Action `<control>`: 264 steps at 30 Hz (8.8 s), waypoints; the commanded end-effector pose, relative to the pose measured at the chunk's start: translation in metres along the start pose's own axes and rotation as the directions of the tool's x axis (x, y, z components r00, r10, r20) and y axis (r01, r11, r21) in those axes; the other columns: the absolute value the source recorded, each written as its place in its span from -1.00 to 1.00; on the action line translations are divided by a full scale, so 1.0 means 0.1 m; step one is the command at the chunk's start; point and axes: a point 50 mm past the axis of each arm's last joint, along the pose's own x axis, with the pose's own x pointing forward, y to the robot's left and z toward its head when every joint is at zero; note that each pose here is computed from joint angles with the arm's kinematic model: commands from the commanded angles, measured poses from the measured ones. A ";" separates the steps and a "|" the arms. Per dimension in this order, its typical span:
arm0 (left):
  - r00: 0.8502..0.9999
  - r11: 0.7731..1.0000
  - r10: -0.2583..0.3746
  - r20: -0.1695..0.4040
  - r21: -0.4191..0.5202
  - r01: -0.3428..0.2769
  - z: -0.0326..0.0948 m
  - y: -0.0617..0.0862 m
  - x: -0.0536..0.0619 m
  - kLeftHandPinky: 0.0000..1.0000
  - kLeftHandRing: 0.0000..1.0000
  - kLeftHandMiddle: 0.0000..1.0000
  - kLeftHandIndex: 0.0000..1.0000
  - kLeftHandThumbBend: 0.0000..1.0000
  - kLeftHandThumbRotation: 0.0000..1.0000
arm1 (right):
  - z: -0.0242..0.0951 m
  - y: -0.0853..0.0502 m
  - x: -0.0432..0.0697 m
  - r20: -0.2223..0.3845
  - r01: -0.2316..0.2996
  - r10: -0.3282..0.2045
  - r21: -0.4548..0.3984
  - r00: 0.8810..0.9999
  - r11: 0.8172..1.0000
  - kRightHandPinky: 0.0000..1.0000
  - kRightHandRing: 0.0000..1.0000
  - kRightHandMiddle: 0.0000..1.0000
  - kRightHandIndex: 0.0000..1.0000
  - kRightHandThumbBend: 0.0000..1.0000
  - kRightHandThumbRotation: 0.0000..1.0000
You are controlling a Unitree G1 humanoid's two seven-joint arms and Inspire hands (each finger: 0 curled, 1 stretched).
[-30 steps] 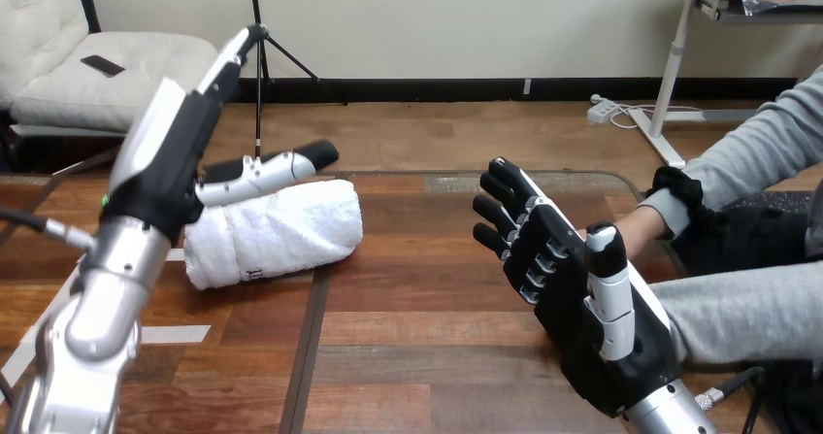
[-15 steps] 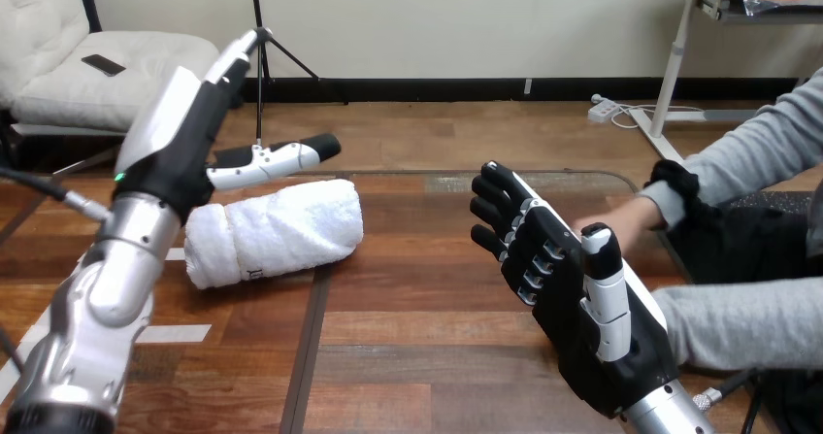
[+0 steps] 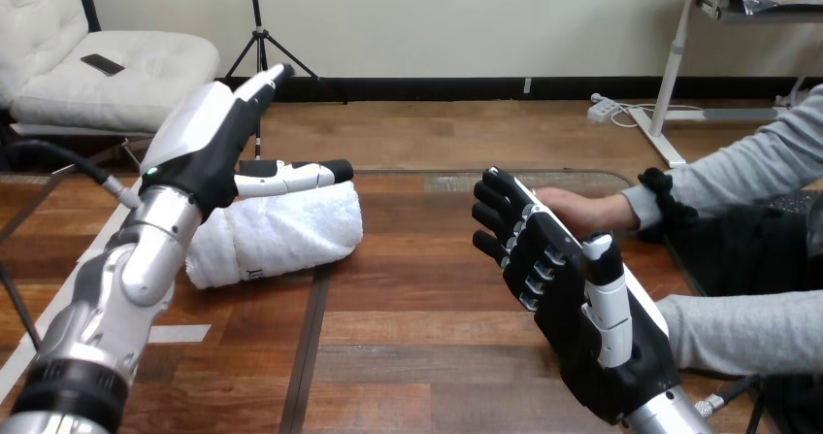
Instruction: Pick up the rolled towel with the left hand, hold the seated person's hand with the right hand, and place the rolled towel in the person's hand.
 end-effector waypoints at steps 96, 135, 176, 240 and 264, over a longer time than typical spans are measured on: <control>0.935 0.931 -0.162 -0.316 0.266 0.251 0.19 -0.08 0.56 0.85 0.90 0.92 0.90 0.97 0.37 | 0.29 0.05 -0.03 0.134 -0.032 0.042 -0.075 0.990 0.997 0.85 0.90 0.90 0.87 0.81 1.00; 0.876 0.903 -0.212 -0.433 0.257 0.345 -0.07 -0.25 0.37 0.94 0.95 0.96 0.94 1.00 0.34 | 0.39 0.07 -0.15 0.144 -0.032 0.042 -0.075 0.989 0.997 0.71 0.88 0.88 0.82 0.81 1.00; 0.832 0.874 -0.232 -0.504 0.266 0.406 -0.21 -0.22 0.30 1.00 1.00 1.00 0.98 1.00 0.33 | 0.47 0.10 -0.13 0.184 -0.069 0.079 -0.065 0.980 0.996 0.74 0.88 0.85 0.80 0.82 1.00; 0.801 0.848 -0.317 -0.508 0.227 0.479 -0.16 -0.33 0.29 0.70 0.94 0.90 0.82 0.96 -0.15 | 0.52 0.15 -0.11 0.229 -0.083 0.095 -0.060 0.969 0.995 0.66 0.87 0.84 0.79 0.81 1.00; 0.806 0.837 -0.306 -0.507 0.259 0.482 -0.16 -0.29 0.31 0.21 0.48 0.60 0.62 0.77 -0.35 | 0.52 0.14 -0.10 0.232 -0.077 0.089 -0.060 0.969 0.995 0.55 0.87 0.85 0.79 0.83 1.00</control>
